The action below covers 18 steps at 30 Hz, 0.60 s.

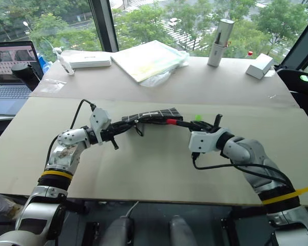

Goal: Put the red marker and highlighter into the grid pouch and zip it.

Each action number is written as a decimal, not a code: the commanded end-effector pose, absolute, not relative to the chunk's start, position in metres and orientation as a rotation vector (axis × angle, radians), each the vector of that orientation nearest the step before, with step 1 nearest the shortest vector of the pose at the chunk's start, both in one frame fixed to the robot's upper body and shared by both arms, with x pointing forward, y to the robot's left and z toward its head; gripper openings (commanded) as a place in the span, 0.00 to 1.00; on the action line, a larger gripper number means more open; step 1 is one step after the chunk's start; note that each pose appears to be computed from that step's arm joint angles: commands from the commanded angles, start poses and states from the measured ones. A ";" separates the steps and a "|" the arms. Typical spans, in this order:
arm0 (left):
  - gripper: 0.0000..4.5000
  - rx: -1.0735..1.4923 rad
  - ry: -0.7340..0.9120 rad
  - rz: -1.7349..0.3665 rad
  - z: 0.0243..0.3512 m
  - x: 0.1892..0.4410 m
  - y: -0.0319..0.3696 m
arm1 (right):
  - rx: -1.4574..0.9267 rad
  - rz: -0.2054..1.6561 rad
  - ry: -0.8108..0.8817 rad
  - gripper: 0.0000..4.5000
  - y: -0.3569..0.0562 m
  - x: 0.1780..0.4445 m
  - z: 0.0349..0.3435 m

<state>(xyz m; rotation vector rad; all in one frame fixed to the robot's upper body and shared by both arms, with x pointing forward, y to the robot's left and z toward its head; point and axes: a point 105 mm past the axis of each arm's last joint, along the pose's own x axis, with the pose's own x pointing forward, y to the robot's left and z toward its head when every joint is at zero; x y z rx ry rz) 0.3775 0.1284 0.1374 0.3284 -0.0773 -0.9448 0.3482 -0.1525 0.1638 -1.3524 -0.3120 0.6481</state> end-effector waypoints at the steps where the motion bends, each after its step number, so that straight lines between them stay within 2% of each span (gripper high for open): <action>1: 0.00 0.342 -0.140 -0.962 0.154 0.376 0.123 | -1.386 0.652 -0.390 0.12 -0.141 0.351 0.178; 5: 0.00 0.344 -0.139 -0.965 0.154 0.376 0.123 | -1.399 0.691 -0.423 0.12 -0.124 0.357 0.177; 10: 0.00 0.345 -0.141 -0.971 0.154 0.376 0.121 | -1.415 0.769 -0.488 0.12 -0.078 0.369 0.174; 16: 0.00 0.343 -0.142 -0.973 0.153 0.375 0.120 | -1.392 0.806 -0.516 0.12 -0.054 0.374 0.174; 18: 0.00 0.342 -0.142 -0.972 0.153 0.375 0.121 | -1.377 0.806 -0.510 0.34 -0.054 0.375 0.174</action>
